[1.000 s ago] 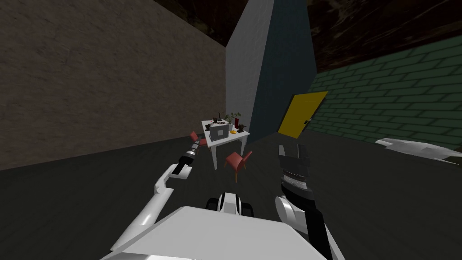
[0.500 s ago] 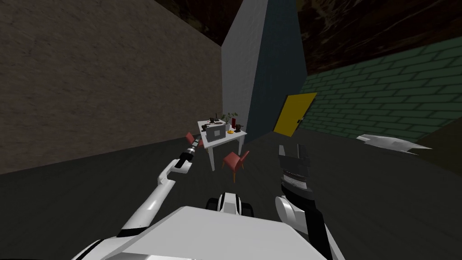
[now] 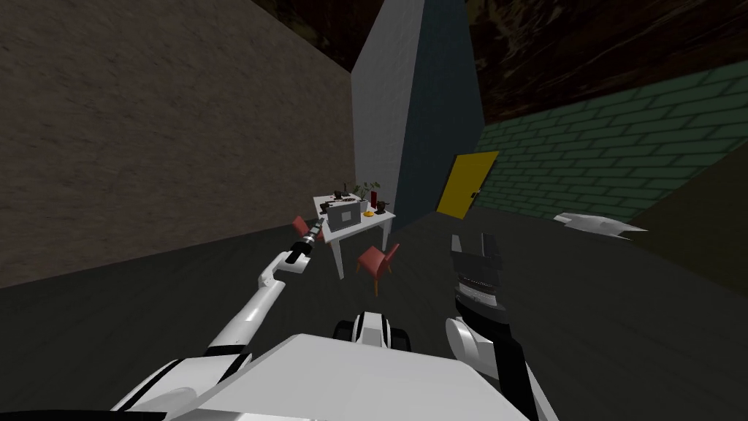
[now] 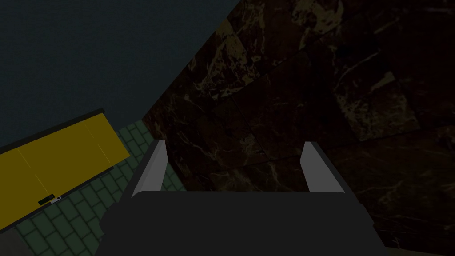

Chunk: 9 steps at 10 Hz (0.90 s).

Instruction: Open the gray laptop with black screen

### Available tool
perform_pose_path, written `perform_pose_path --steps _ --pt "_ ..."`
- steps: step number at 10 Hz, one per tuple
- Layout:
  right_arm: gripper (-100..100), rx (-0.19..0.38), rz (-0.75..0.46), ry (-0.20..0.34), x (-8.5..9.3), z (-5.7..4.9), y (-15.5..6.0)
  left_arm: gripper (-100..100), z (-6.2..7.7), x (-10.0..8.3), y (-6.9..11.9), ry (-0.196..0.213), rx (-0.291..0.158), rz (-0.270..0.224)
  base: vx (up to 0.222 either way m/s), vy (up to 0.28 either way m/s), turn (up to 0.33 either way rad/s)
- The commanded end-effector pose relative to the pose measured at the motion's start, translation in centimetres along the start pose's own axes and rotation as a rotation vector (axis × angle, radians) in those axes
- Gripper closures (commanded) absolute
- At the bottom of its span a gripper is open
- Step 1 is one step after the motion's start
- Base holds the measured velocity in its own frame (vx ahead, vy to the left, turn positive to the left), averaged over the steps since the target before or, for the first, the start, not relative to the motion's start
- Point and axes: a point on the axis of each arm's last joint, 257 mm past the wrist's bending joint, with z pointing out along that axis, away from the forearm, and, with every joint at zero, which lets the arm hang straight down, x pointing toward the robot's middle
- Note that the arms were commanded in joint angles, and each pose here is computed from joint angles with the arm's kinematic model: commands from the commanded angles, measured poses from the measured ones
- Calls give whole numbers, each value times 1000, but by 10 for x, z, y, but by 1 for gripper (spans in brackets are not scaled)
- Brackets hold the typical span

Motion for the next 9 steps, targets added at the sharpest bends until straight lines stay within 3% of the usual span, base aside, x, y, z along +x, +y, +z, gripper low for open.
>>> perform_pose_path --steps 1,4,6,9 --pt "0 0 0 0 0 0 0 -100 11 -10 13 -10 -34 13 12 -9 -112" --pt "0 0 0 0 0 0 0 -100 19 -20 28 -18 -76 22 13 -5 -75" --pt "0 0 0 0 0 0 0 -100 35 -43 35 -44 -113 40 23 -11 -112" --pt "0 0 0 0 0 0 0 -100 39 -54 54 -56 -162 47 18 -7 -79"
